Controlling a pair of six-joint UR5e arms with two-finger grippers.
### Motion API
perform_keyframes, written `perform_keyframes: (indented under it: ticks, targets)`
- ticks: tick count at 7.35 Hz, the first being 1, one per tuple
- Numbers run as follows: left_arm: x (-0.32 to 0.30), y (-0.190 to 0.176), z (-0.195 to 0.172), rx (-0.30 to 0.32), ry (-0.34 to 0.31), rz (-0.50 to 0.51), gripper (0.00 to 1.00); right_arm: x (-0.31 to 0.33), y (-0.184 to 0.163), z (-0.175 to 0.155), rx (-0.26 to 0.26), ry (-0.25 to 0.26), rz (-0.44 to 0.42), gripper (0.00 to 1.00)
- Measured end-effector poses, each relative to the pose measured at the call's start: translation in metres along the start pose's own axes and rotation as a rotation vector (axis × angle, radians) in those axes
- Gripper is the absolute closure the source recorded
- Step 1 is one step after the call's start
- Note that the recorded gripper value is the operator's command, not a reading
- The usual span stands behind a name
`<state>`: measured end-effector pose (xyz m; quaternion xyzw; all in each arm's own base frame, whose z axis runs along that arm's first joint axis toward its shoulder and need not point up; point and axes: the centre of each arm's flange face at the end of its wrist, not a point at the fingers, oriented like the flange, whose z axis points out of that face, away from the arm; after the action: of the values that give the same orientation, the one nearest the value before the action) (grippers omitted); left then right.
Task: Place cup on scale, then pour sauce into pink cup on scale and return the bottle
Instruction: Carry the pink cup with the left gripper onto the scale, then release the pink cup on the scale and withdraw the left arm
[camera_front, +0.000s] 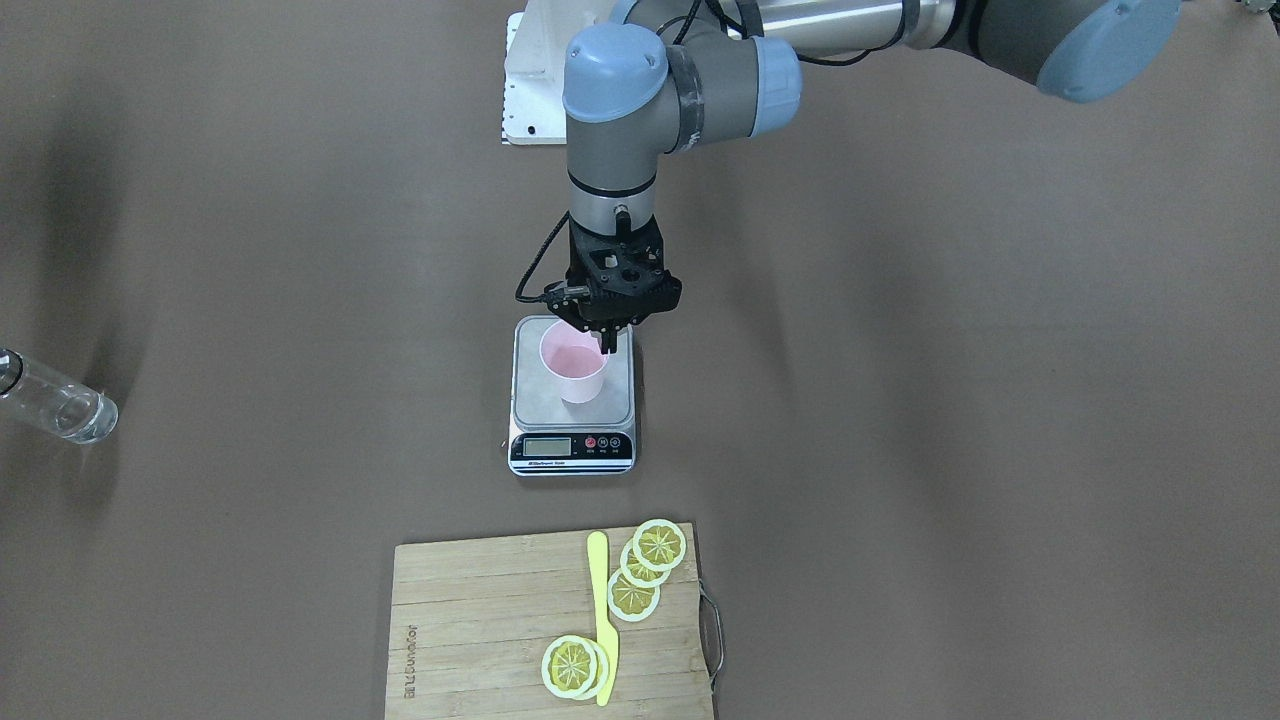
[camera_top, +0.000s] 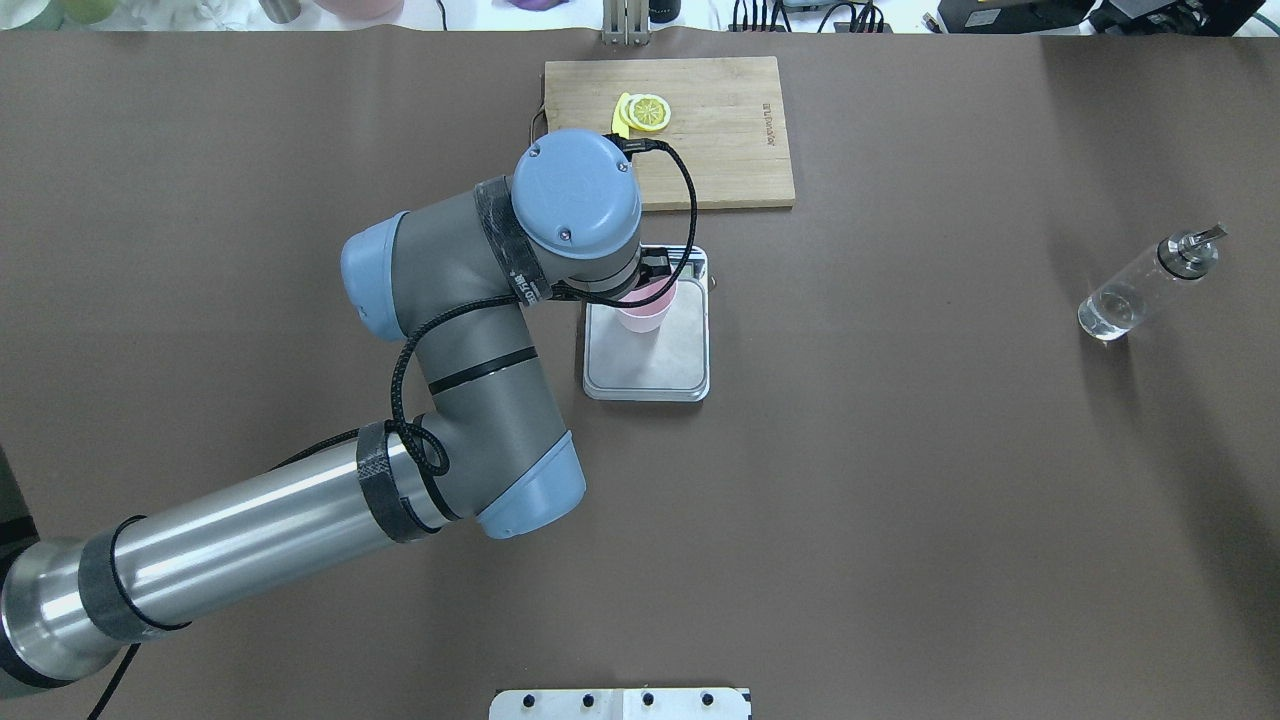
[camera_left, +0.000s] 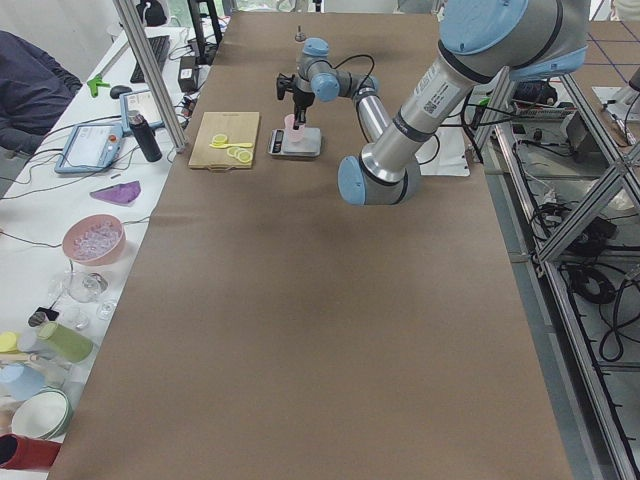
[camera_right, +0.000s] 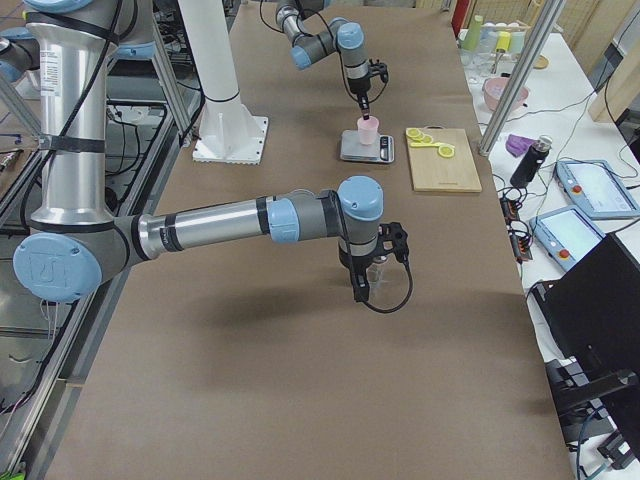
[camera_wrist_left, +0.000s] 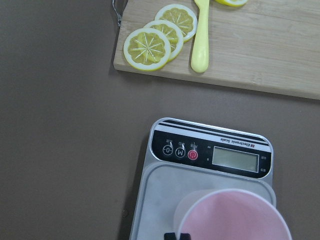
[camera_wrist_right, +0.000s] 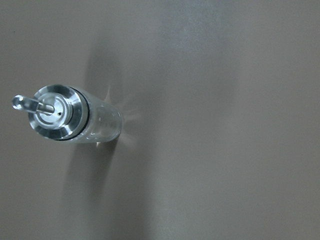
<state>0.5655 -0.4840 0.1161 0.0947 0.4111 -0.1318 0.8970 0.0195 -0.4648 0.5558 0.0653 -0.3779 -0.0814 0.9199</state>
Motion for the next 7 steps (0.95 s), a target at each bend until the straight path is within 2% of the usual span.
perform_keyframes:
  ticks: [5,6,7]
  targets:
    - [-0.0017,0.0033,0.0026,-0.004,-0.003,0.013,1.00,0.0008,0.0016,0.0009,-0.003,-0.001,0.003,0.00]
    - [-0.0018,0.0041,0.0035,-0.005,-0.004,0.032,0.86,0.0009,0.0019,0.0011,-0.003,-0.002,0.004,0.00]
    - [-0.0017,0.0049,0.0038,-0.006,-0.004,0.056,0.54,0.0008,0.0022,0.0010,-0.003,-0.002,0.004,0.00]
